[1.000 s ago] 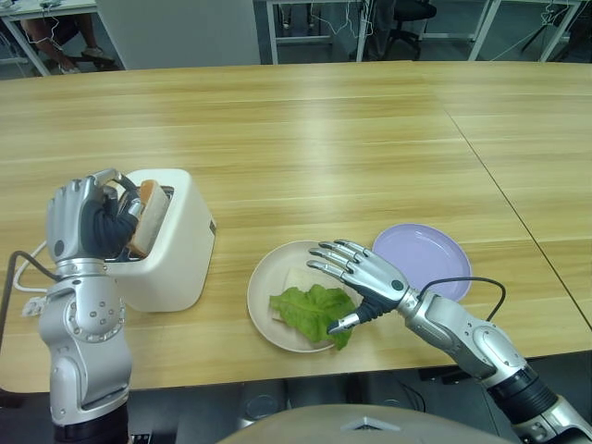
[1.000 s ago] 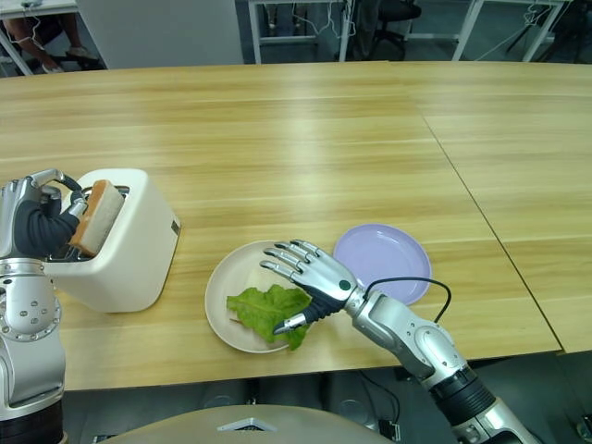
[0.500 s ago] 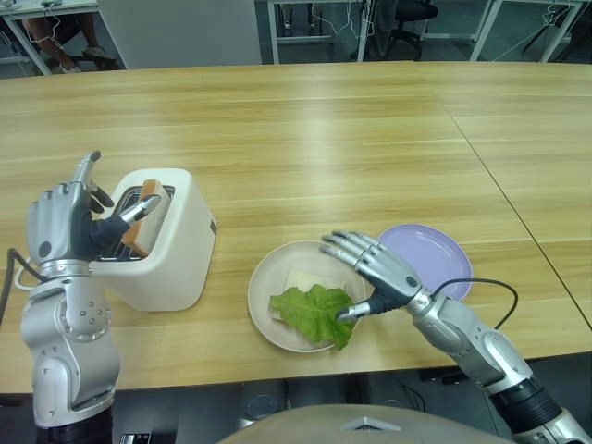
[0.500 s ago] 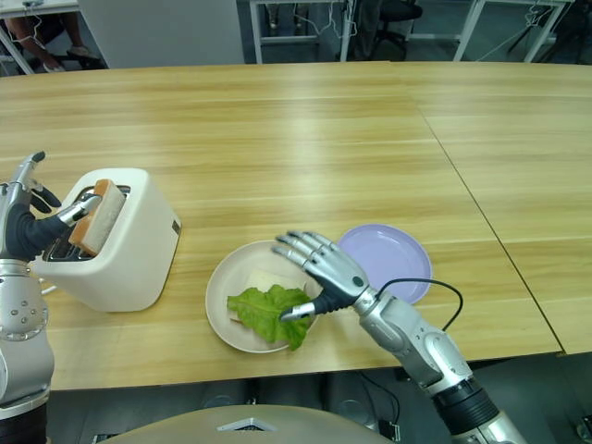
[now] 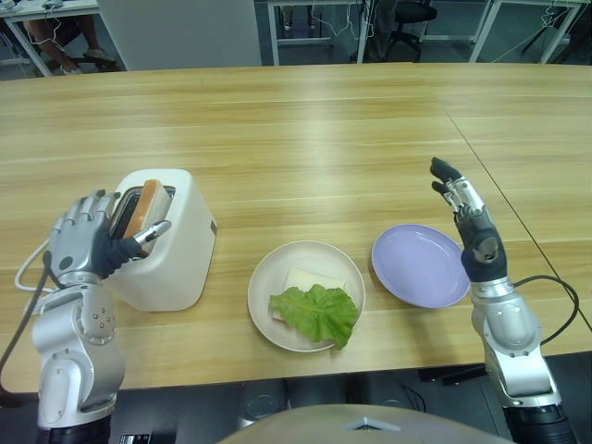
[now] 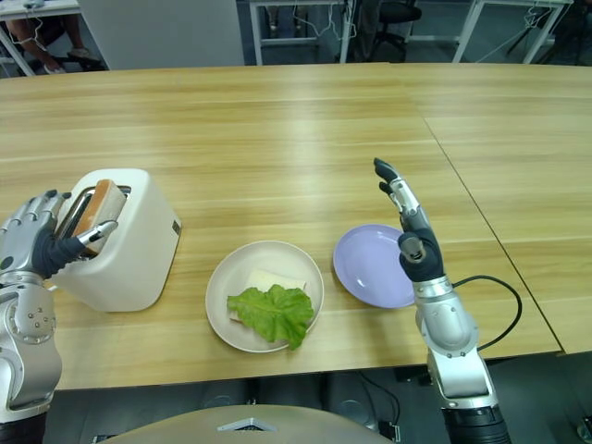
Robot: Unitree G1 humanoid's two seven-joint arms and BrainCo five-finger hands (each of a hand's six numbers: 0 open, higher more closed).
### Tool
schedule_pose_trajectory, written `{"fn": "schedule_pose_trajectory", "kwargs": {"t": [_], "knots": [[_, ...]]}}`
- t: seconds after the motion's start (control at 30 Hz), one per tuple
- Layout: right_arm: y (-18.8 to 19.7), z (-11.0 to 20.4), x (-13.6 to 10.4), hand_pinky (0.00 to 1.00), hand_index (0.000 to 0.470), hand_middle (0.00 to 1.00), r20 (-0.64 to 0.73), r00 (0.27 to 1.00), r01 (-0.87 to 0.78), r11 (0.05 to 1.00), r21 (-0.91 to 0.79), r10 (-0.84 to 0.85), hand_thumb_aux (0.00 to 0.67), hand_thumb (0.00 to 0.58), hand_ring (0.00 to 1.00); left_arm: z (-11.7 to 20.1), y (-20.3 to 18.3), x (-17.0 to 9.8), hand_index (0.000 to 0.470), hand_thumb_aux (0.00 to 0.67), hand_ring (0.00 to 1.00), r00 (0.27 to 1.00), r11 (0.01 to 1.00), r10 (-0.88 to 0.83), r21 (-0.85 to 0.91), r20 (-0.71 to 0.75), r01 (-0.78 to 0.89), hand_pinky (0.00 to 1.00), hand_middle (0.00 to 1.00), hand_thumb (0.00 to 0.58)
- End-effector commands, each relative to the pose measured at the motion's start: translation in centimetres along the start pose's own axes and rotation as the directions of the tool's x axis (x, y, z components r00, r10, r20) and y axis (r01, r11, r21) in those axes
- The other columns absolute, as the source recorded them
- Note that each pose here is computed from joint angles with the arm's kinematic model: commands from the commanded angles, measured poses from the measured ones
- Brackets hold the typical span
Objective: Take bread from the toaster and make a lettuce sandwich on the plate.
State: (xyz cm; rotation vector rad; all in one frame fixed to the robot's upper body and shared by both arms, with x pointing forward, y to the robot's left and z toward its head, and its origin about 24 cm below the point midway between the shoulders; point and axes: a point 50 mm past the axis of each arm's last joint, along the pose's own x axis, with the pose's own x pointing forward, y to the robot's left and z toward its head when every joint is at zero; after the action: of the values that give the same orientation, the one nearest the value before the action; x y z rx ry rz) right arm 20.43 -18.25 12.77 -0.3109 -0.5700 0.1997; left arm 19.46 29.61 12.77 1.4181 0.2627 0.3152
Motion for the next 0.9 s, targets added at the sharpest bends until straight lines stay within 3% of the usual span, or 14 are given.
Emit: {"fn": "schedule_pose_trajectory", "kwargs": {"t": [0.03,0.1,0.13,0.17,0.2,0.33,0.37,0.43,0.67,0.9], "knots": [[-0.7,0.3,-0.1,0.00,0.000,0.00,-0.014,1.000,0.026,0.999,0.019,-0.025,0.000,0.000,0.00,-0.1,-1.3,0.2,0.000,0.000,0.00,0.996,0.996,-0.082,0.035,-0.019,0.083,0.00,0.00,0.000],[-0.8,0.4,-0.1,0.00,0.000,0.00,-0.013,1.000,0.027,0.999,0.016,-0.027,0.000,0.000,0.00,-0.2,-1.4,0.4,0.000,0.000,0.00,0.996,0.995,-0.091,0.041,-0.027,0.092,0.00,0.00,0.000],[-0.8,0.4,-0.1,0.00,0.000,0.00,-0.013,1.000,0.026,1.000,0.015,-0.026,0.000,0.000,0.00,-0.2,-1.4,0.4,0.157,0.229,0.00,0.996,0.995,-0.089,0.033,-0.024,0.090,0.00,0.00,0.328],[-0.8,0.4,-0.1,0.00,0.000,0.00,-0.014,1.000,0.022,1.000,0.010,-0.022,0.000,0.000,0.00,-0.1,-1.2,0.5,0.269,0.391,0.00,0.997,0.997,-0.075,0.024,-0.015,0.076,0.00,0.00,0.480],[-0.8,0.4,-0.1,0.00,0.000,0.00,-0.014,1.000,0.018,1.000,0.002,-0.018,0.000,0.000,0.00,0.1,-1.0,0.5,0.460,0.670,0.00,0.998,0.998,-0.061,0.005,0.000,0.061,0.00,0.00,0.580],[-0.5,0.3,-0.2,0.00,0.000,0.00,-0.020,1.000,0.011,1.000,-0.002,-0.011,0.000,0.000,0.00,1.6,1.0,0.7,0.460,0.670,0.00,0.991,0.986,0.102,-0.145,0.092,-0.088,0.00,0.00,0.580],[-0.5,0.2,-0.2,0.00,0.000,0.00,-0.022,1.000,0.010,1.000,-0.002,-0.010,0.000,0.000,0.00,2.0,1.7,0.6,0.460,0.670,0.48,0.982,0.975,0.155,-0.176,0.110,-0.135,0.48,0.48,0.580],[-0.3,0.1,-0.3,0.00,0.000,0.00,-0.023,1.000,0.002,1.000,-0.009,-0.002,0.000,0.000,0.00,2.4,2.9,0.6,0.460,0.670,1.00,0.963,0.943,0.235,-0.270,0.131,-0.193,1.00,1.00,0.580],[0.0,0.1,-0.4,0.00,0.000,0.00,-0.021,1.000,-0.016,0.999,-0.030,0.015,0.000,0.000,0.00,2.2,5.5,0.4,0.460,0.670,1.00,0.905,0.825,0.407,-0.477,0.125,-0.305,1.00,1.00,0.580],[0.4,0.2,-0.4,0.00,0.000,0.00,-0.008,0.999,-0.052,0.997,-0.059,0.052,0.000,0.000,0.00,2.6,8.0,-0.4,0.460,0.670,1.00,0.818,0.734,0.553,-0.555,0.155,-0.391,1.00,1.00,0.580]]}}
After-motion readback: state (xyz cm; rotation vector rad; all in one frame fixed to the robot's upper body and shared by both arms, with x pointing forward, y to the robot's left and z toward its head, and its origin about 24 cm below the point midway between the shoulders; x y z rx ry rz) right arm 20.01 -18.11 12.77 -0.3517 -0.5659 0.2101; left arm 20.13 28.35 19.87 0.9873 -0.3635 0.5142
